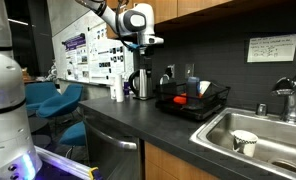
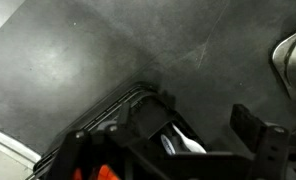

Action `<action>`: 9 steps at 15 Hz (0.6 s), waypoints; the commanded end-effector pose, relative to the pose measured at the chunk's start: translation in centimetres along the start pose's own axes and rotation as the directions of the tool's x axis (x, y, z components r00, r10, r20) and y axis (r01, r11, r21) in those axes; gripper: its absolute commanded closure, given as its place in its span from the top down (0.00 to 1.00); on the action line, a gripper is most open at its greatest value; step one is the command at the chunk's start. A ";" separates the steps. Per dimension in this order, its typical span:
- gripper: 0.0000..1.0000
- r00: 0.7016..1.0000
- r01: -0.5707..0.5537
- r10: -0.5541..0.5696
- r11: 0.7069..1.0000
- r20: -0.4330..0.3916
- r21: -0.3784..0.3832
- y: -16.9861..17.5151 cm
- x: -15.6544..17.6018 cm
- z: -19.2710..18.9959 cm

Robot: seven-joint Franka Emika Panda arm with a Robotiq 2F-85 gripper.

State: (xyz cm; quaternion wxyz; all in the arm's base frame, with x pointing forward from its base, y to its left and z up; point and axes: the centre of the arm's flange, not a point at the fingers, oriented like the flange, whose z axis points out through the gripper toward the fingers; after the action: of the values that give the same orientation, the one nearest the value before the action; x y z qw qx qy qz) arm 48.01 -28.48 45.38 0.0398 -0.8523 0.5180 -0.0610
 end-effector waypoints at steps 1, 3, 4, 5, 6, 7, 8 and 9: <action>1.00 0.998 -0.064 0.064 0.998 -0.021 0.028 -1.7 1.8 0.2; 1.00 0.996 -0.080 0.081 0.996 -0.029 0.038 -2.1 2.9 -0.4; 1.00 0.995 -0.088 0.090 0.995 -0.039 0.040 -2.3 3.4 -0.8; 1.00 0.994 -0.097 0.099 0.995 -0.053 0.039 -2.4 4.0 -1.1; 1.00 0.992 -0.106 0.109 0.994 -0.067 0.037 -2.5 4.6 -1.3; 1.00 0.990 -0.115 0.118 0.993 -0.080 0.038 -2.5 5.0 -1.4; 1.00 0.987 -0.126 0.129 0.991 -0.095 0.035 -2.5 5.4 -1.4; 1.00 0.984 -0.139 0.141 0.990 -0.104 0.033 -2.4 5.8 -1.3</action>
State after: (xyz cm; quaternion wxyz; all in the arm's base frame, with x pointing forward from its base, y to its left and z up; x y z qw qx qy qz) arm 51.29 -31.14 47.20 0.0394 -0.8229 0.5581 -0.0989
